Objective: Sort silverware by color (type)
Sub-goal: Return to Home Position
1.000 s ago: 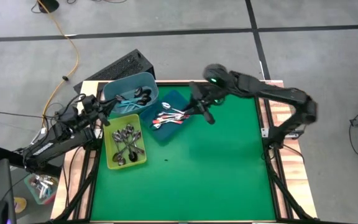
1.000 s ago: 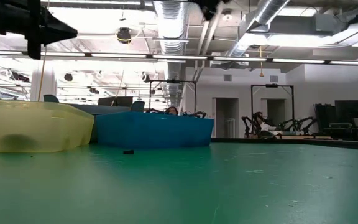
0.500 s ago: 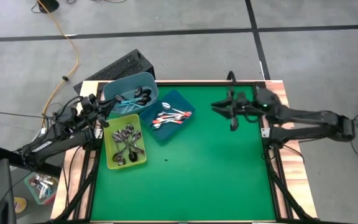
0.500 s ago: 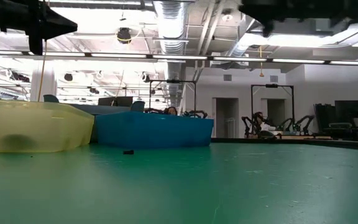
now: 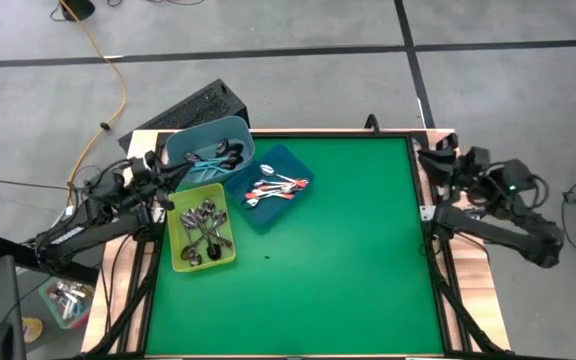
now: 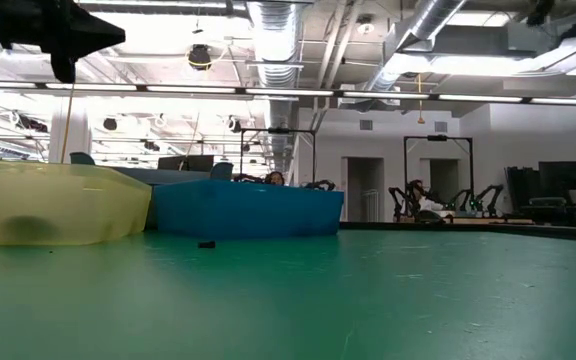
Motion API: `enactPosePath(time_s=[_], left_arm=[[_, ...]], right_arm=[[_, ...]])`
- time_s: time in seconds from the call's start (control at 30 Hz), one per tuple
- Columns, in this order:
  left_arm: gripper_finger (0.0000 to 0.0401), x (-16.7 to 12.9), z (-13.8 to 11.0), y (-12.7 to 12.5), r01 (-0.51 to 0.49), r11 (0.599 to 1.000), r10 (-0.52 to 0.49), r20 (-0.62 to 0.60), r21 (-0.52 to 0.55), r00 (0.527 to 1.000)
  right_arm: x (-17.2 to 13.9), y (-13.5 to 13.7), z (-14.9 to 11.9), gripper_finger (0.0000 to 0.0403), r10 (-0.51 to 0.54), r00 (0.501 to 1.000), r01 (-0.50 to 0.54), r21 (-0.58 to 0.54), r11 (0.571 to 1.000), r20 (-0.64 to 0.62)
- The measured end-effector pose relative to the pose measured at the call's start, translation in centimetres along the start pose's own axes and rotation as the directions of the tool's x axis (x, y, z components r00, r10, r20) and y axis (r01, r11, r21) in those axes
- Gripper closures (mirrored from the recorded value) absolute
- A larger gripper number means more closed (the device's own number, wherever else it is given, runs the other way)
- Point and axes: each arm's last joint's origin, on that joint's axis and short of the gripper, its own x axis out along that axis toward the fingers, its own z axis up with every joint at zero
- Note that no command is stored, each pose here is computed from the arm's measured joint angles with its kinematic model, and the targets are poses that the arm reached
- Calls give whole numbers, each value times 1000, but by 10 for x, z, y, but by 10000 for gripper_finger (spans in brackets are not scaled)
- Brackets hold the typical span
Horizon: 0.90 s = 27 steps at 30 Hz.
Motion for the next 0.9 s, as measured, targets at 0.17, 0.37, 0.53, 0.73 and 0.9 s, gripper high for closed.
enactPosePath(time_s=[0.17, 0.37, 0.53, 0.73, 0.9], left_arm=[[372, 0, 0, -3, 86, 996, -86, -15, -8, 996], [372, 0, 0, -3, 100, 995, -100, -21, 12, 995], [372, 3, -6, -2, 104, 994, -104, -8, 10, 995], [372, 18, -49, 7, 111, 992, -112, -16, -57, 994], [372, 23, -82, 9, 148, 983, -152, -27, -112, 988]], right_arm=[[-11, -7, -42, 301, -15, 997, 15, -3, 1000, 81], [-16, -17, -98, 301, -19, 987, 14, 30, 999, 162], [-19, -21, -123, 301, -34, 994, 24, 91, 996, 107], [-18, -24, -138, 301, -65, 997, 70, 110, 992, -48], [-20, -26, -152, 301, -88, 977, 120, 161, 980, -194]])
